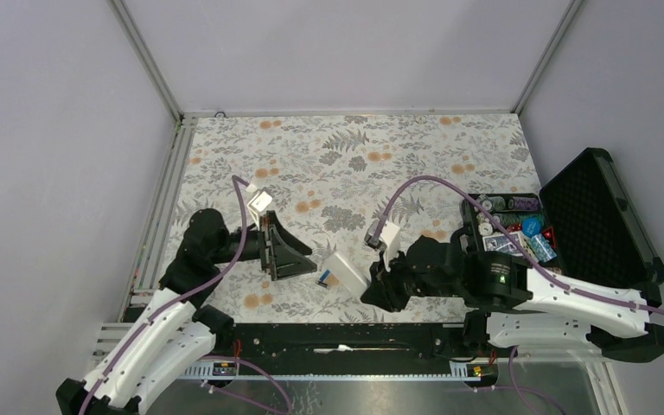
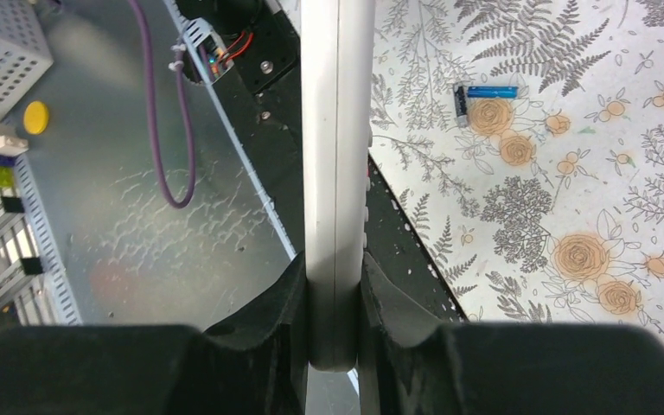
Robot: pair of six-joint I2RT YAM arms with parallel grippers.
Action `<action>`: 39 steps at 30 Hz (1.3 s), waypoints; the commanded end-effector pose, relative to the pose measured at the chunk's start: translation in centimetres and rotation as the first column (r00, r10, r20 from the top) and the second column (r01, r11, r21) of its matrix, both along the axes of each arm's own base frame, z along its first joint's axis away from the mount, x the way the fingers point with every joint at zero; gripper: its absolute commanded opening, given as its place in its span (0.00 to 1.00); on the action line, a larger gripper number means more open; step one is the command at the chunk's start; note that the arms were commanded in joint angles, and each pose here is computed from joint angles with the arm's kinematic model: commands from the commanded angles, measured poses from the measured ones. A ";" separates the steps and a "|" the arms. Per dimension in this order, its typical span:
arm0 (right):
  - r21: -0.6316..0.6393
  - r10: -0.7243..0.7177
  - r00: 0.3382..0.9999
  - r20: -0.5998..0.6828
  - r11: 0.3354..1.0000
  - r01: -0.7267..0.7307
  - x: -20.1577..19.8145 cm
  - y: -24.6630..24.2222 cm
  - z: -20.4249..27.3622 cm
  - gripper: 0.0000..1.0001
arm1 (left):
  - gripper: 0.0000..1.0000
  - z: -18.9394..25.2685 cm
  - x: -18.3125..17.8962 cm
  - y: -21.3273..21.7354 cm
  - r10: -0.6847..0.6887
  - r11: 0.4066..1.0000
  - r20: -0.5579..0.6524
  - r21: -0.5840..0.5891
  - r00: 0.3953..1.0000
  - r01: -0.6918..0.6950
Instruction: Load the batteries into the remote control
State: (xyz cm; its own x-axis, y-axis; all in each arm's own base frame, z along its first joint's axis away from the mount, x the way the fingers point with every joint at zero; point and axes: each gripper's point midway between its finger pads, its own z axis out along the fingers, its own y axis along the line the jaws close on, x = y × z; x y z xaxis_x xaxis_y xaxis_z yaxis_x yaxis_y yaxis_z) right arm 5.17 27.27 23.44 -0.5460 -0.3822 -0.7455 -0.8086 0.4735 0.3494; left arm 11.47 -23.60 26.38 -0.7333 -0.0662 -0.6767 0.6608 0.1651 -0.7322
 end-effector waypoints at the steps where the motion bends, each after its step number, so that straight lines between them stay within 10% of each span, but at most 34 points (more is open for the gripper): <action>1: 0.005 0.113 0.993 -0.021 0.994 -0.113 -1.7 -0.6 -0.1 0.00 | 0.99 0.7 -1.7 0.6 -0.054 0.998 0.082 -0.016 0.995 0.055; 27: 0.227 0.477 0.867 -0.147 0.869 -0.439 -3.7 5.2 4.6 0.00 | 0.97 2.1 -5.7 1.2 -0.217 0.968 0.154 -0.091 0.964 0.233; 39: 0.225 0.460 0.865 -0.201 0.881 -0.416 -1.4 6.2 3.8 0.00 | 0.55 2.1 -5.9 1.2 -0.242 0.961 0.144 -0.100 0.960 0.257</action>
